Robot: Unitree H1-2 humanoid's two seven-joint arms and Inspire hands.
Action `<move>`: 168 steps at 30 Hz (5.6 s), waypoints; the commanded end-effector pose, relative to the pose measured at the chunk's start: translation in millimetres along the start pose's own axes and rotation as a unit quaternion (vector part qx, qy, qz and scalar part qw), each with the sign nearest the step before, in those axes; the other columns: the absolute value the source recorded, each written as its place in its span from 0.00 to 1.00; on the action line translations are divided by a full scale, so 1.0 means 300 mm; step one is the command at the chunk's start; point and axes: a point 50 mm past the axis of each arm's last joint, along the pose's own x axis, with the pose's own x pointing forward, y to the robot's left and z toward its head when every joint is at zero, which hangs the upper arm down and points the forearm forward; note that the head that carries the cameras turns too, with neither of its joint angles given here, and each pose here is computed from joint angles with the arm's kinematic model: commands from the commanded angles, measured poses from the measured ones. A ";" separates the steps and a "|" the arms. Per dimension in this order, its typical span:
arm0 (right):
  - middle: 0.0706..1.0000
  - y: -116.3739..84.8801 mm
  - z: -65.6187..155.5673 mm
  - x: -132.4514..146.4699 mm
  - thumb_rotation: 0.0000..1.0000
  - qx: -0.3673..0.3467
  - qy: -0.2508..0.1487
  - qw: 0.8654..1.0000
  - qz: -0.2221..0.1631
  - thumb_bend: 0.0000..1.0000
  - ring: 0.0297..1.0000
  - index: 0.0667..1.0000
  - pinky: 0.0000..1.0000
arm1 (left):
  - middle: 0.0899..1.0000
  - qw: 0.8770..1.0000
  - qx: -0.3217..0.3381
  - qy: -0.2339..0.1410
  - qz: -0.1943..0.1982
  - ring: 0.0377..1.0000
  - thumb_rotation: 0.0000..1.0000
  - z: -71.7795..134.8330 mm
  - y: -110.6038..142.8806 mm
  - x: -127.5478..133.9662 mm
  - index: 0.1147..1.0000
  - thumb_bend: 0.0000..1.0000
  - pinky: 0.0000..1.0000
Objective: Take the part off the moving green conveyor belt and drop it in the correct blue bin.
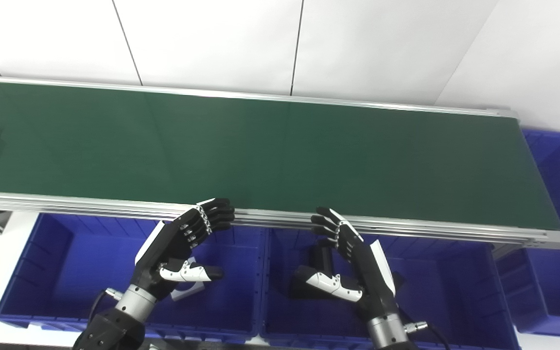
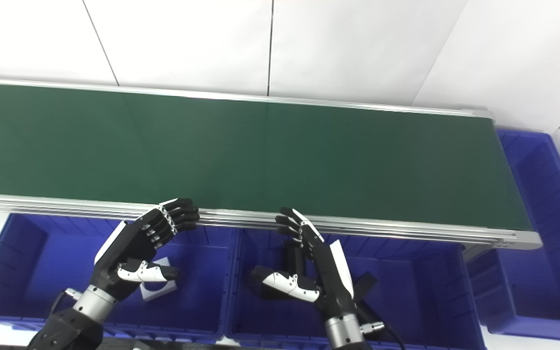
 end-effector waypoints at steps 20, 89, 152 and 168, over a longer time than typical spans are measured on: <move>0.80 -0.014 0.021 0.013 0.37 -0.001 -0.046 0.999 -0.010 0.73 0.77 0.84 0.69 | 0.78 0.999 0.016 -0.030 -0.005 0.79 0.19 0.031 -0.013 0.025 0.76 0.95 0.79; 0.84 -0.057 -0.101 0.015 0.23 0.014 -0.058 0.998 0.000 0.54 0.81 0.93 0.75 | 0.74 0.929 0.340 -0.102 0.101 0.73 0.03 0.504 0.196 0.019 0.72 0.77 0.70; 0.85 -0.086 -0.087 0.007 0.26 0.019 -0.060 0.998 0.001 0.51 0.82 0.95 0.78 | 0.86 0.657 0.734 0.159 0.064 0.83 0.00 0.541 0.690 0.401 0.81 0.89 0.70; 0.85 -0.091 -0.085 0.001 0.29 0.020 -0.064 0.998 0.002 0.51 0.83 0.95 0.79 | 0.88 0.651 0.727 0.211 0.061 0.82 0.00 0.463 0.752 0.380 0.81 0.88 0.67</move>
